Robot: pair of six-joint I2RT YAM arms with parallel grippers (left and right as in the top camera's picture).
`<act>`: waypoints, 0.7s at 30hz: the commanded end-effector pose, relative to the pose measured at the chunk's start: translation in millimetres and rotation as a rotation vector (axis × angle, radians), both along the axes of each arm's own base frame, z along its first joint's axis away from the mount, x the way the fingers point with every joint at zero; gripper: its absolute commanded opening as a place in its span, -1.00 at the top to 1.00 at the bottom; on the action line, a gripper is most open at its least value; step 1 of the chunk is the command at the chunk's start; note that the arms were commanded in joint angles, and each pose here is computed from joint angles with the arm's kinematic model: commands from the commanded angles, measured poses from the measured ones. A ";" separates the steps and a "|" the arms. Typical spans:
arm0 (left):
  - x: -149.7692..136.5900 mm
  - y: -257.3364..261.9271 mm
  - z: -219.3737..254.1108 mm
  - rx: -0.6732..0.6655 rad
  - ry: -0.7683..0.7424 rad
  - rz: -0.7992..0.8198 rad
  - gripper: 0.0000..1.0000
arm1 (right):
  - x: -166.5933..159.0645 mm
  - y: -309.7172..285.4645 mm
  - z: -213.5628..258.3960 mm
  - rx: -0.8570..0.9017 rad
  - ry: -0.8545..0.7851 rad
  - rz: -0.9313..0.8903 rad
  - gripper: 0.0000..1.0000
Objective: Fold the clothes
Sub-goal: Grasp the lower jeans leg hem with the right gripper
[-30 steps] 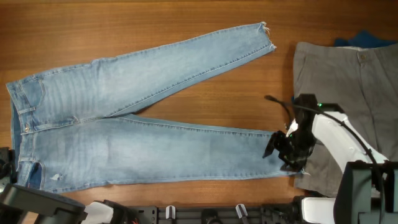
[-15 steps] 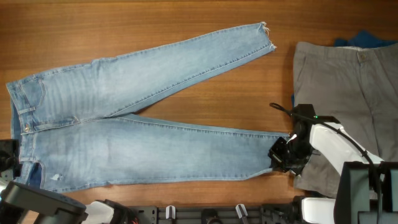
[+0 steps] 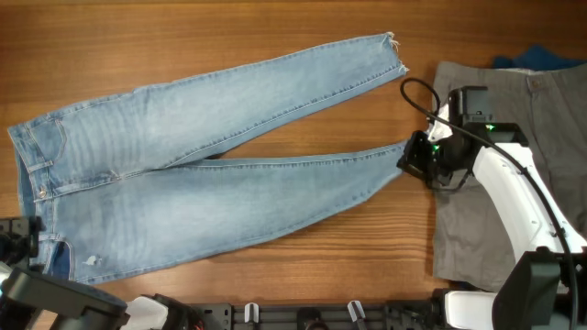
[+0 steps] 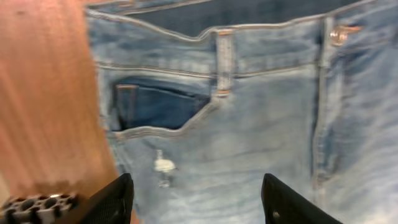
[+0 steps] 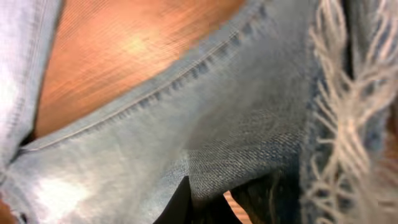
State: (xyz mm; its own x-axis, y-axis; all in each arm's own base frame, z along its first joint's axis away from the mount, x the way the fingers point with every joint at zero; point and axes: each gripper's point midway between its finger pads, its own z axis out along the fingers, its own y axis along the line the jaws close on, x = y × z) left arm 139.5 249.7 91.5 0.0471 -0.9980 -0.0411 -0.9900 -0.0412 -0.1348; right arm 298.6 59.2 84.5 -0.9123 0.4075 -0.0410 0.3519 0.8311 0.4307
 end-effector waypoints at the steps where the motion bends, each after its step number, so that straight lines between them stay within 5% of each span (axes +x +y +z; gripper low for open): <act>1: -24.3 -3.5 -20.7 0.010 0.104 0.017 -0.32 | 10.8 7.7 11.8 0.047 -0.050 0.001 0.91; 10: -39.2 -15.2 -82.0 0.041 0.104 0.044 0.14 | 11.6 6.9 11.7 0.042 -0.054 0.001 0.91; 14: -48.7 -27.1 -88.5 0.007 0.143 0.055 0.06 | 11.8 6.9 11.8 0.042 -0.055 0.001 0.91; 16: -54.1 -24.9 -88.2 0.020 0.172 0.082 0.28 | 11.9 5.5 11.1 0.033 -0.054 -0.002 0.91; 21: -60.0 -20.7 -98.6 0.030 0.210 0.128 0.28 | 12.1 5.1 11.0 0.031 -0.054 -0.004 0.91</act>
State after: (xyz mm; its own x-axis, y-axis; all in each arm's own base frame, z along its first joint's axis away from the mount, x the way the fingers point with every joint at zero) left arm 89.8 233.3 4.9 0.1216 -0.9867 -0.1075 -0.9920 -0.1245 0.0201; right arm 304.7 63.2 87.8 -0.9106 0.4098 -0.0539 0.3413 0.8189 0.4615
